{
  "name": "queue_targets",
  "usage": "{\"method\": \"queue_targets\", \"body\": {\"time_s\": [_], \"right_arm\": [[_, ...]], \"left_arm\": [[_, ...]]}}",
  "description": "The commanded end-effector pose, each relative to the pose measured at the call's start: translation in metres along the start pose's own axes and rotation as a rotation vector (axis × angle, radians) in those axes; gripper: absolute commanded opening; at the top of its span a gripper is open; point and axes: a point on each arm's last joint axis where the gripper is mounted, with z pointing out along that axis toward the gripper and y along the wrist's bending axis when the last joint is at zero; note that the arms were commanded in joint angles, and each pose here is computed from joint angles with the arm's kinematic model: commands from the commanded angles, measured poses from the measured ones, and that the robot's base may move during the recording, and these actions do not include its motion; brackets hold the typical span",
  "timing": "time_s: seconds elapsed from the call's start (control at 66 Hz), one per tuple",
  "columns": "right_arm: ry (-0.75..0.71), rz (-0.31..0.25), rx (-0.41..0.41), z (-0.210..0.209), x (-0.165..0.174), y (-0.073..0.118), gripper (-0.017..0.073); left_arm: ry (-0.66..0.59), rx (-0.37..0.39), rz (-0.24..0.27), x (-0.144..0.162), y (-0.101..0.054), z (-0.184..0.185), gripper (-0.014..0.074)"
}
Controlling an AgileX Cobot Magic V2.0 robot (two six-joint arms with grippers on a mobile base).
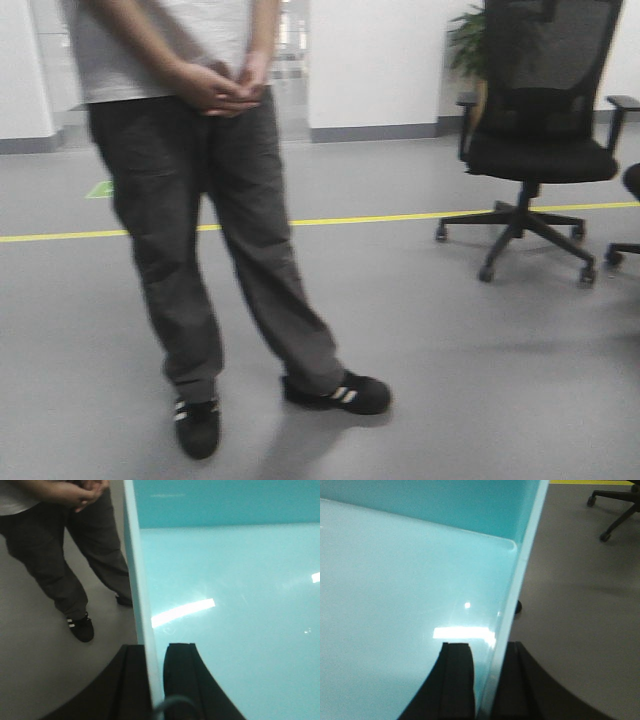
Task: Fetch blue bin and place on conveyor start
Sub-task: 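Hold the bin with both grippers while the base turns away from the shelf, then hold the bin while the base drives to the grey conveyor table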
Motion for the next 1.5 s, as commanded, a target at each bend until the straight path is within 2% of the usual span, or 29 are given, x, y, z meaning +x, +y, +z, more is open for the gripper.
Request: {"method": "queue_targets", "body": {"time_s": [0.0, 1.014, 1.484], "right_arm": [[-0.059, -0.015, -0.029, -0.006, -0.005, 0.004, -0.0153], [-0.059, -0.015, -0.029, -0.006, -0.005, 0.004, -0.0153], [-0.059, -0.015, -0.029, -0.006, -0.005, 0.004, -0.0153]], "left_arm": [[-0.074, 0.046, 0.005, -0.006, -0.005, -0.007, -0.0111], [-0.078, 0.034, 0.012, -0.007, -0.004, -0.007, -0.0111], [-0.114, -0.094, 0.085, -0.010, 0.007, -0.007, -0.0111]]}}
